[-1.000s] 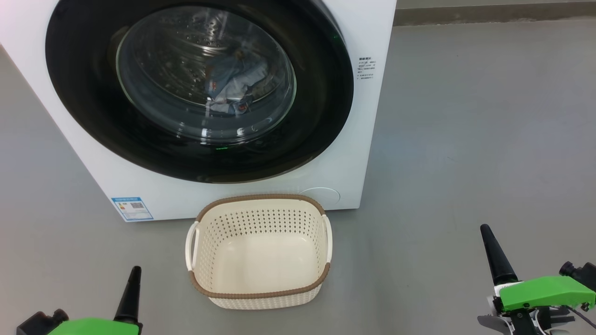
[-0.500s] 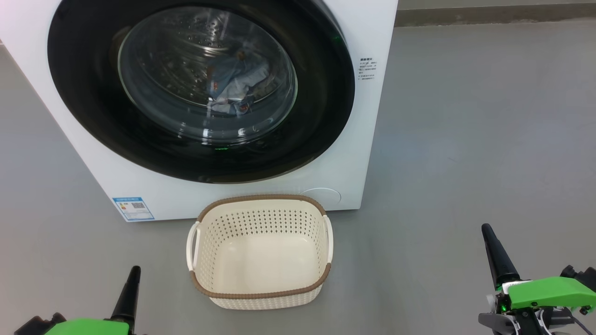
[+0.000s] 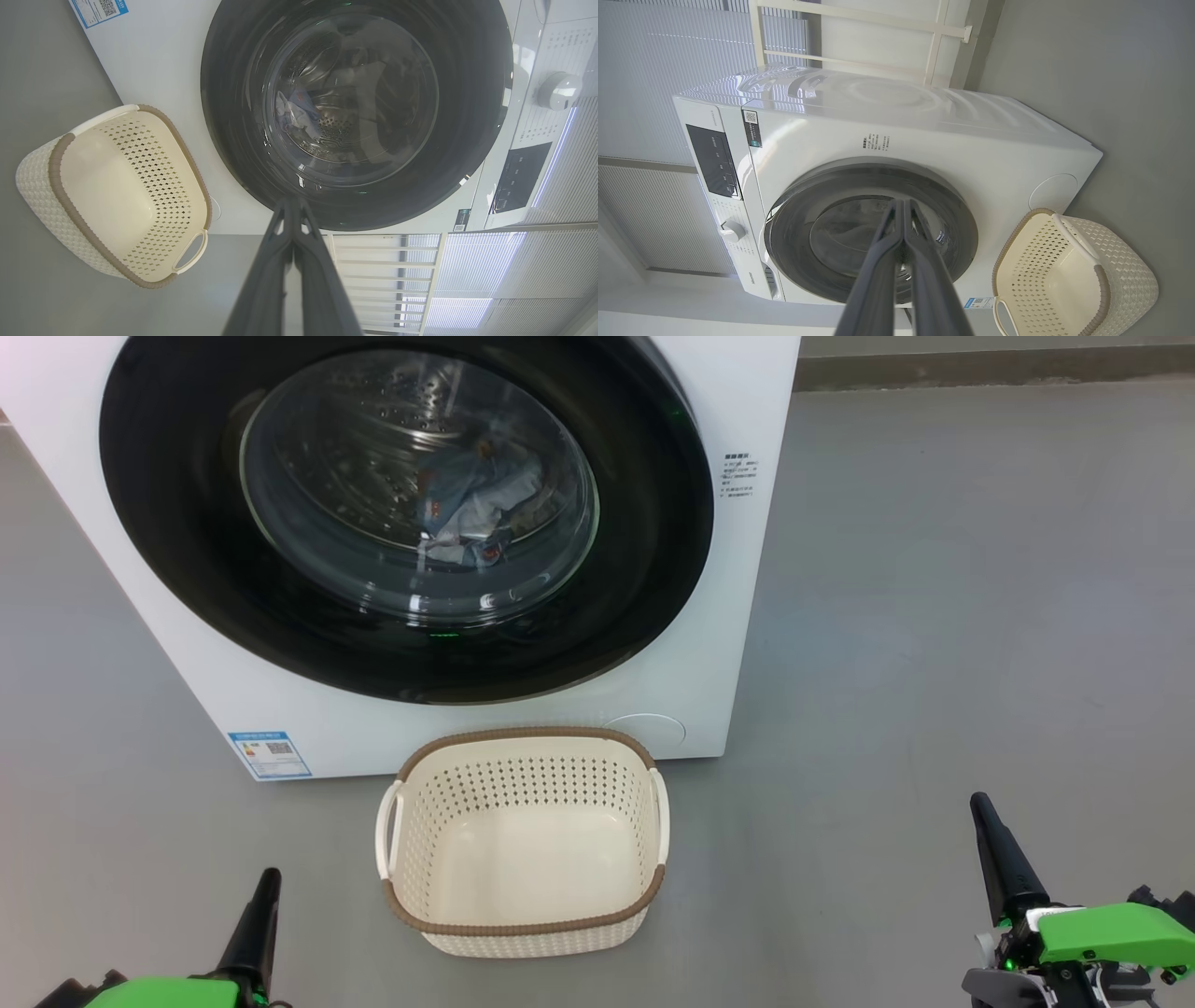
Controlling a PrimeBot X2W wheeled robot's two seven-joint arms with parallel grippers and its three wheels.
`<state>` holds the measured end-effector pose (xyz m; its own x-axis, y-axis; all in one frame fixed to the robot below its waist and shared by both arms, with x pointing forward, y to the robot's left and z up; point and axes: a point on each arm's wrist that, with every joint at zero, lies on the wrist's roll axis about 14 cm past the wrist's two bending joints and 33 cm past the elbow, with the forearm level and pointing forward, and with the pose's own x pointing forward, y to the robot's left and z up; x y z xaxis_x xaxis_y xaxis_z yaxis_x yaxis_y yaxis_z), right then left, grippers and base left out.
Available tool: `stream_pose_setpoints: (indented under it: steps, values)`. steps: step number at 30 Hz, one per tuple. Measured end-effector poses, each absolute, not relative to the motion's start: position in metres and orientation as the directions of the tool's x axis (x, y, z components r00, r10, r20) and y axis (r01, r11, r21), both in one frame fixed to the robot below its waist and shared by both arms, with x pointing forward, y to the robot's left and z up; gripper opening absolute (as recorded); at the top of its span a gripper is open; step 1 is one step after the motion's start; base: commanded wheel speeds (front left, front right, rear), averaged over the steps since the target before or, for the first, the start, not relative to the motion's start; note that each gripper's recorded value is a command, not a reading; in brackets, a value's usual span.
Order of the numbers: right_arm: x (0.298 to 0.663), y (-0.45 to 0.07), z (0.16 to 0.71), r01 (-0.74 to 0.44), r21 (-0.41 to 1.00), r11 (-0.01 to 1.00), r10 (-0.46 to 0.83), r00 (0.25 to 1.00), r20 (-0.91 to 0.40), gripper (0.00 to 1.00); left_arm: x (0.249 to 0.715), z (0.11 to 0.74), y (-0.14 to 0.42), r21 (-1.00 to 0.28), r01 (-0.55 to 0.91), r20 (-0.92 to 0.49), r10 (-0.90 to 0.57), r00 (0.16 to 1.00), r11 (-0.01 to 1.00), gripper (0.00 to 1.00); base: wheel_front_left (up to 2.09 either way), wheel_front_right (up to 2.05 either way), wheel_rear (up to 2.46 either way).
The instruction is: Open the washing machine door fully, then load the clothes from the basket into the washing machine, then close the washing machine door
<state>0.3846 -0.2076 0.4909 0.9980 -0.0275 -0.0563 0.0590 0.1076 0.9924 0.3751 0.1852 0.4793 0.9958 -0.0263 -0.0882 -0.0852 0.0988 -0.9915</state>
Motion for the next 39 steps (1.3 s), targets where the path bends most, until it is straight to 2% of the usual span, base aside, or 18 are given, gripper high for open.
stream_pose_setpoints:
  steps: [12, 39]
  values:
    - [0.3848, -0.2083, 0.4938, 0.043, 0.999, 0.000, -0.030, 0.999, -0.043, 0.00, 0.3774, 0.4842, 0.1871, -0.998, -0.070, -0.070, -0.029, 0.997, 0.001, 0.00, 0.00, 0.00, 0.00]
    - [0.3848, -0.2080, 0.4937, 0.043, 0.999, -0.002, -0.030, 0.999, -0.043, 0.00, 0.3776, 0.4841, 0.1871, -0.998, -0.070, -0.070, -0.028, 0.997, -0.001, 0.00, 0.00, 0.00, 0.00]
